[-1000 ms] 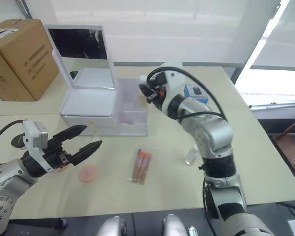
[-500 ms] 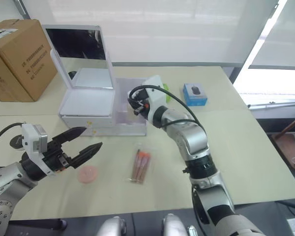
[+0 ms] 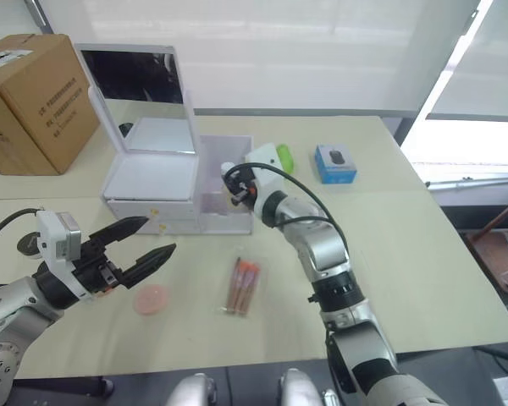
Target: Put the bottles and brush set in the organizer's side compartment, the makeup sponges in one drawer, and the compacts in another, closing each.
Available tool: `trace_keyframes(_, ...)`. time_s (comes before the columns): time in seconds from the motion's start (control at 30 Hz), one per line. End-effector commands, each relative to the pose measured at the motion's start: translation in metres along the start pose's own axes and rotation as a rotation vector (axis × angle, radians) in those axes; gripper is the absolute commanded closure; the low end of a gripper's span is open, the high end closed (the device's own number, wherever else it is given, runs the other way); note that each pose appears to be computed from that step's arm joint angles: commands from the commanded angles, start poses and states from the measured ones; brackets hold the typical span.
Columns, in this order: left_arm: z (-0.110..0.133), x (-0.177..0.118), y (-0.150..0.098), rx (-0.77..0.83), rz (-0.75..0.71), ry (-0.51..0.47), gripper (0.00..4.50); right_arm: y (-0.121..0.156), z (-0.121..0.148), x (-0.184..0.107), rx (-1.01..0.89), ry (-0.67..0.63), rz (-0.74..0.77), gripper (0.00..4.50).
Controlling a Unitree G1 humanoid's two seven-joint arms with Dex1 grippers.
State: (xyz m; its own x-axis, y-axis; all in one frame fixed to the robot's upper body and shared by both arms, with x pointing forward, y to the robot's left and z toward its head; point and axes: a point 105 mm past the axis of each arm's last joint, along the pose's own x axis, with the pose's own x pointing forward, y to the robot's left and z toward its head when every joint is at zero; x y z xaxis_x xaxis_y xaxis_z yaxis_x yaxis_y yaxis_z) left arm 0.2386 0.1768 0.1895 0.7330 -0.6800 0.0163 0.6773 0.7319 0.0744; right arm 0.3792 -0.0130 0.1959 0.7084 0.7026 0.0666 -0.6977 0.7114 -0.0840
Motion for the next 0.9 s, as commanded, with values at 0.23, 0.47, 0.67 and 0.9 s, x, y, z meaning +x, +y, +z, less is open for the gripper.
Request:
trace_keyframes(0.23, 0.010, 0.000, -0.002, 0.026, -0.018, -0.035, 0.00, 0.003, 0.014, 0.003, 0.048, -0.059, 0.006, 3.58)
trace_keyframes(0.47, 0.009, 0.000, -0.002, 0.022, -0.016, -0.030, 0.00, 0.018, 0.020, 0.012, 0.061, -0.072, 0.059, 3.58)
trace_keyframes(0.67, 0.010, 0.000, -0.002, 0.023, -0.012, -0.029, 0.00, 0.024, 0.019, 0.018, 0.060, -0.073, 0.072, 3.58)
trace_keyframes(0.9, 0.010, -0.001, -0.004, 0.016, -0.018, -0.029, 0.00, 0.003, 0.004, 0.021, 0.051, -0.063, -0.009, 3.58)
